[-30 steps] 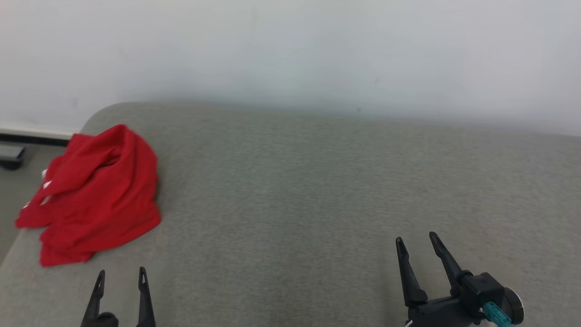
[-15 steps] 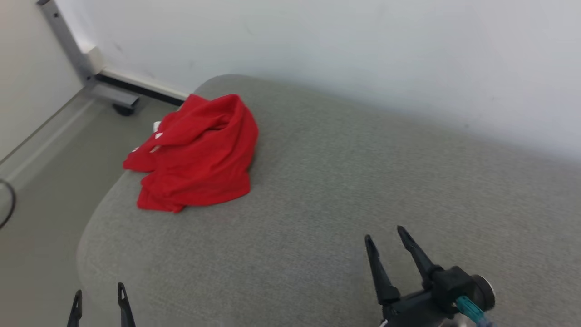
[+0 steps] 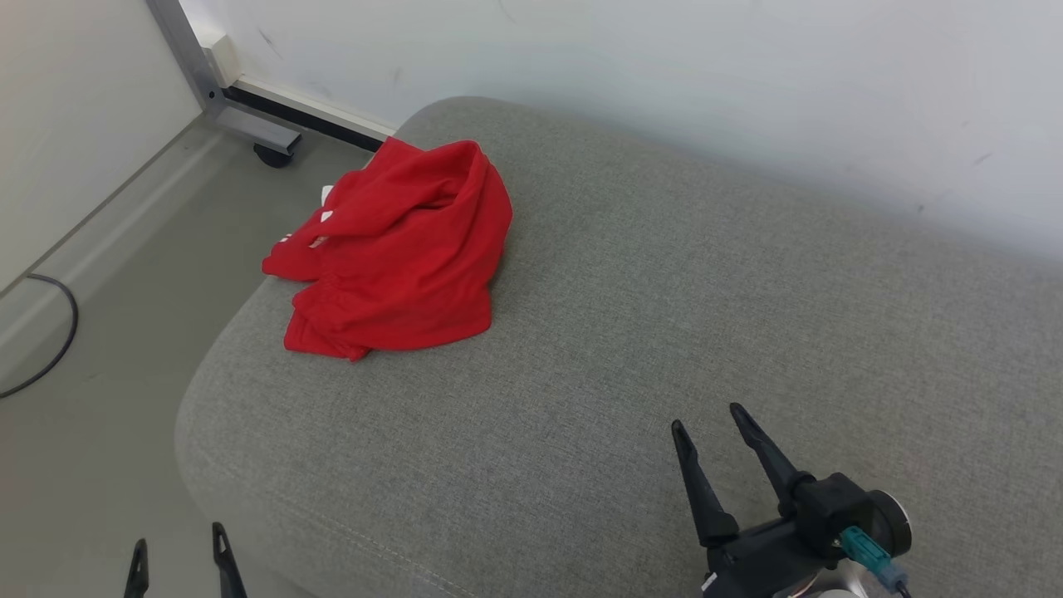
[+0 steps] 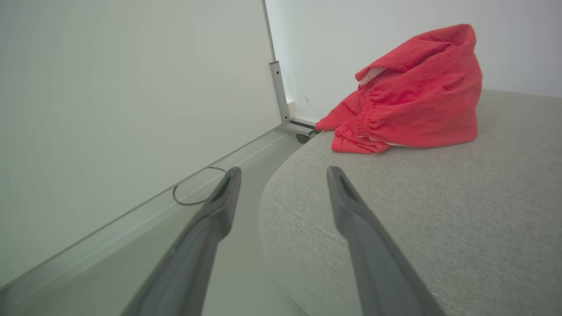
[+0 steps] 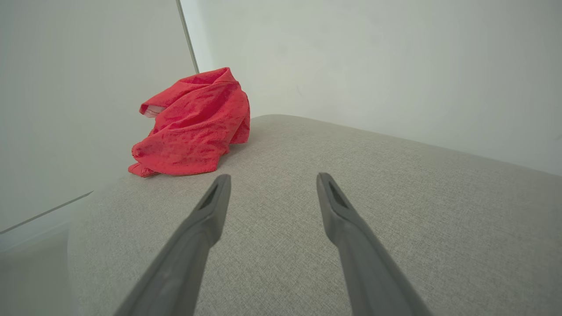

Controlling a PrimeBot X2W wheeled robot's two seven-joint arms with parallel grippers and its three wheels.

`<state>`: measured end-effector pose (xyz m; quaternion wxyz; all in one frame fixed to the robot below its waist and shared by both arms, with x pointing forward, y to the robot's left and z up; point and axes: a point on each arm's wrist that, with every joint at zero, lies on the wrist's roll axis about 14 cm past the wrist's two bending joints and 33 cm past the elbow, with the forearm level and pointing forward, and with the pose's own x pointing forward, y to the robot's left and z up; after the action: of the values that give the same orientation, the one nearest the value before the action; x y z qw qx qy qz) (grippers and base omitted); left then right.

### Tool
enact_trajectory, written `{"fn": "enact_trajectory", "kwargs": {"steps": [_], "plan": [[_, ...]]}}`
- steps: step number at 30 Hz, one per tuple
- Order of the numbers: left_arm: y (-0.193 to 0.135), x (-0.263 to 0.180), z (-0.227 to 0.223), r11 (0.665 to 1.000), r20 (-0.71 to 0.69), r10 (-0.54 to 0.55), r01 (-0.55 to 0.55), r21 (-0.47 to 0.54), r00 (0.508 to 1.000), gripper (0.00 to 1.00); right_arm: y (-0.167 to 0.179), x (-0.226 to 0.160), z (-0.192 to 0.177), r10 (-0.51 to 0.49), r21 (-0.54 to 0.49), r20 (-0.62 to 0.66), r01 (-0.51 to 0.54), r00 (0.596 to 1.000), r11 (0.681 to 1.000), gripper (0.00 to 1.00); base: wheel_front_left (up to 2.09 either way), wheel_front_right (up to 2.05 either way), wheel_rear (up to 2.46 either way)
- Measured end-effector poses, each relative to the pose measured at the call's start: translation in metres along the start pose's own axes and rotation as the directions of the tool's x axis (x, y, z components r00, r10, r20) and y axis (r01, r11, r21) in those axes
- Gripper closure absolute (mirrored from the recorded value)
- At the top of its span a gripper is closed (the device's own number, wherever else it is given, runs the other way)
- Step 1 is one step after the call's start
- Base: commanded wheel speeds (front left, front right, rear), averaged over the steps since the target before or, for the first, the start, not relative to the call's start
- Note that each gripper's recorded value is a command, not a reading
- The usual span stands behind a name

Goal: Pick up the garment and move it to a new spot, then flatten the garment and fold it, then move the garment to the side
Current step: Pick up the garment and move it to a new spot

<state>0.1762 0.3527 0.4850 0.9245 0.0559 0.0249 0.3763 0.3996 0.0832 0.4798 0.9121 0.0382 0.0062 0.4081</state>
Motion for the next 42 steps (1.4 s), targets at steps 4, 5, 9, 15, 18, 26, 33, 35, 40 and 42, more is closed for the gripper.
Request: {"fn": "enact_trajectory", "kwargs": {"steps": [4,5,9,15,18,26,33,35,40,42], "plan": [[-0.008,0.005,-0.002,1.0,-0.008,-0.027,0.027,-0.012,1.0,0.0,-0.009,-0.004,-0.003,-0.028,0.004,-0.007,0.028,1.0,1.0,0.0,0.0,0.0,0.0],[-0.01,0.008,-0.002,0.999,-0.009,-0.035,0.035,-0.022,0.999,0.0,-0.013,-0.006,-0.006,-0.038,0.004,-0.014,0.038,0.999,0.999,0.0,0.0,0.0,0.0],[-0.023,0.025,0.002,0.995,-0.001,-0.084,0.084,-0.049,0.996,0.0,-0.028,-0.014,-0.012,-0.078,0.001,-0.028,0.078,0.997,0.997,0.0,0.0,0.0,0.0],[-0.038,0.07,0.02,0.985,0.045,-0.16,0.162,-0.05,0.986,0.0,-0.05,-0.021,-0.017,-0.111,-0.029,-0.031,0.11,0.993,0.994,0.0,0.0,0.0,0.0],[-0.049,0.097,0.032,0.978,0.065,-0.207,0.209,-0.027,0.976,0.0,-0.065,-0.022,-0.019,-0.127,-0.042,-0.032,0.126,0.991,0.991,0.0,0.0,0.0,0.0],[-0.092,0.167,0.064,0.944,0.106,-0.327,0.321,0.07,0.939,0.0,-0.095,-0.028,-0.037,-0.166,-0.047,-0.061,0.164,0.984,0.985,0.0,0.0,0.0,0.0],[-0.137,0.208,0.058,0.893,0.043,-0.433,0.422,0.156,0.9,0.0,-0.12,-0.041,-0.054,-0.221,-0.04,-0.093,0.218,0.971,0.975,0.0,0.0,0.0,0.0],[-0.152,0.217,0.055,0.874,0.023,-0.463,0.453,0.175,0.886,0.0,-0.127,-0.046,-0.058,-0.239,-0.038,-0.103,0.237,0.965,0.971,0.0,0.0,0.0,0.0],[-0.171,0.236,0.035,0.843,-0.063,-0.491,0.492,0.217,0.869,0.0,-0.141,-0.055,-0.063,-0.277,-0.038,-0.111,0.275,0.954,0.961,0.0,0.0,0.0,0.0],[-0.176,0.245,0.031,0.84,-0.082,-0.489,0.494,0.224,0.869,0.0,-0.146,-0.059,-0.065,-0.294,-0.037,-0.114,0.291,0.949,0.956,0.0,0.0,0.0,0.0]]}}
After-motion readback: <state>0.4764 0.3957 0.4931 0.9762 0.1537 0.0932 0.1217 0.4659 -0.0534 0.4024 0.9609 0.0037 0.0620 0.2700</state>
